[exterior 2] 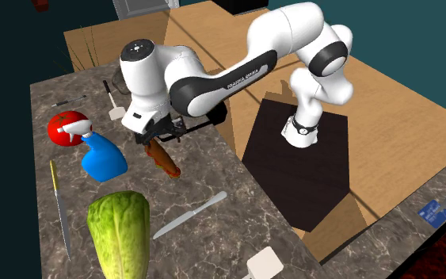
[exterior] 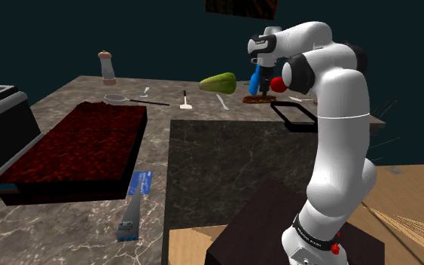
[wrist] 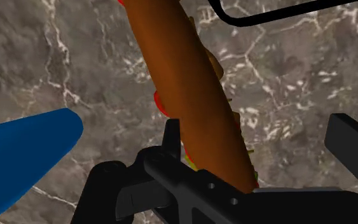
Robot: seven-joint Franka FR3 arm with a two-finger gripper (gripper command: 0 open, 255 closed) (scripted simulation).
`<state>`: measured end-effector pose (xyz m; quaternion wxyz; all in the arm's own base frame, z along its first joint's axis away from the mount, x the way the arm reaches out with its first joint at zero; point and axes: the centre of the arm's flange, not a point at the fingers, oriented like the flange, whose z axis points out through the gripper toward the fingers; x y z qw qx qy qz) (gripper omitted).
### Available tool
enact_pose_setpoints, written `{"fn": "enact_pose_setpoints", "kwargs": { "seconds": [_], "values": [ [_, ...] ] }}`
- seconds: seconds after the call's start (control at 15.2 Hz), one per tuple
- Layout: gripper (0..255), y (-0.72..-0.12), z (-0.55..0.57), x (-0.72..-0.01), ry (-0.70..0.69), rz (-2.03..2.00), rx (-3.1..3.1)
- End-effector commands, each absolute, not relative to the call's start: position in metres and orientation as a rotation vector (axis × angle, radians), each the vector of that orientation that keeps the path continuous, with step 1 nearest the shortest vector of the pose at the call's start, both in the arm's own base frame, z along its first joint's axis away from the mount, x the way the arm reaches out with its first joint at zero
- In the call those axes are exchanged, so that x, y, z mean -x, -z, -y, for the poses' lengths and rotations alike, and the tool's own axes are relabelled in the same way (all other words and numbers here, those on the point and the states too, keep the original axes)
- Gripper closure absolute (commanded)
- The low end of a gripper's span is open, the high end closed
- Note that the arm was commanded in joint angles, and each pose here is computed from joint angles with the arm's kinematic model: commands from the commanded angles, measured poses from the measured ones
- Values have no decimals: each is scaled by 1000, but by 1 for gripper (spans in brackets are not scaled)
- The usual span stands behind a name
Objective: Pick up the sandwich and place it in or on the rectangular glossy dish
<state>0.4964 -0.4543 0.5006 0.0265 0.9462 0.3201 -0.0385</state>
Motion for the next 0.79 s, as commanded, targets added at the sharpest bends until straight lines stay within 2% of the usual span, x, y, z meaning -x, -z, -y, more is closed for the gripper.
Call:
{"fn": "enact_pose_setpoints", "kwargs": {
  "seconds": [0.0, 0.73],
  "values": [
    [0, -494, 471, -510, 117, -1027, -2915],
    [0, -454, 474, -508, 117, -1027, -2915]
  ]
}}
